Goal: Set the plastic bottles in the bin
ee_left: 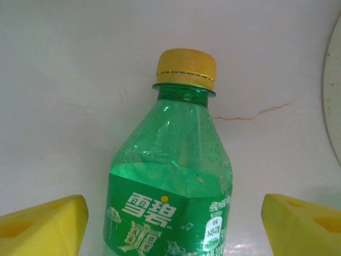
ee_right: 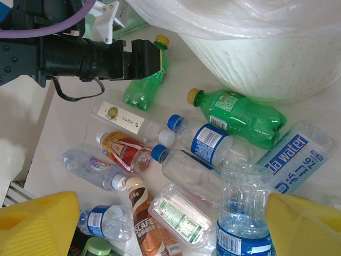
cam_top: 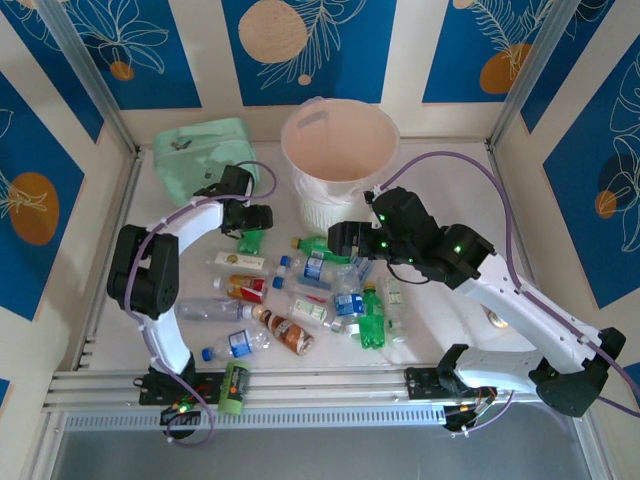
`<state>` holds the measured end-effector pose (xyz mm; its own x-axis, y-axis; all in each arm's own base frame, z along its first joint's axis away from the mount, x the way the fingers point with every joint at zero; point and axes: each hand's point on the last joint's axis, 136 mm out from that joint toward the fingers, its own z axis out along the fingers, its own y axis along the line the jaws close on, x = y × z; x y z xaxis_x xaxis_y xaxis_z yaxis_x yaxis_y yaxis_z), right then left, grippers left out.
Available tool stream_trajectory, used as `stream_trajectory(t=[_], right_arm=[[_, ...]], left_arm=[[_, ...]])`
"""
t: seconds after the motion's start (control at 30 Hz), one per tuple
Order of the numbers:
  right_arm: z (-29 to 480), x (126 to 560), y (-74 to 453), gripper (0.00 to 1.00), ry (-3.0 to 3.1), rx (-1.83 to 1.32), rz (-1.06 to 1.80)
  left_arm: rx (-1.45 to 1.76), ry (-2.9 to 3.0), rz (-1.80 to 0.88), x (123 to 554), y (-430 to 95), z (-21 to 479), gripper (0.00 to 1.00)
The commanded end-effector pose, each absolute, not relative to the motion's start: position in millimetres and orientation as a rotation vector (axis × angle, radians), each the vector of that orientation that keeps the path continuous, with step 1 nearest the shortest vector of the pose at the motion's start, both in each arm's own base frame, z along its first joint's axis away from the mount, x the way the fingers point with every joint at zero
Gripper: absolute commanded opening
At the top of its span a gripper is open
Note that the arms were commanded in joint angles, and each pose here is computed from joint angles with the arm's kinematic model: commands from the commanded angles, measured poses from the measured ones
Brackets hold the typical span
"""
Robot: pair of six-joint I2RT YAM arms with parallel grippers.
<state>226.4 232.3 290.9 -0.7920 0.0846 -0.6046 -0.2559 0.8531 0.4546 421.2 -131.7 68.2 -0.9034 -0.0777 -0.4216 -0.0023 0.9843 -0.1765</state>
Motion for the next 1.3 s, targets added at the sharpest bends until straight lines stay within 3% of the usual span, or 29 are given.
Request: stream_trajectory(t=[0.0, 0.43, 0.83, 1.03, 1.27], right_arm=[[303.5, 229.8, 236.4, 0.91, 2.353, -0.115, 0.725], [304.5, 231.9, 245.6, 0.91, 2.363, -0.136, 0.729], [315.0, 230.2, 253.2, 0.9, 2.343, -0.178, 0.759], [339.0, 219.8, 273.2, 0.91, 2.285, -0.305, 0.806], [365.7, 200.3, 317.7, 0.92, 2.218, -0.525, 0.928]], left_arm=[[-0.047, 2.677, -0.229, 431.6, -128.7, 70.7, 0.83], [-0.03, 2.737, -0.231, 430.1, -132.0, 42.8, 0.69], [-0.042, 2.686, -0.281, 431.0, -136.4, 71.8, 0.54], [-0.124, 2.603, -0.331, 417.6, -131.8, 124.7, 0.53], [-0.298, 2.342, -0.625, 392.0, -140.6, 237.1, 0.54]])
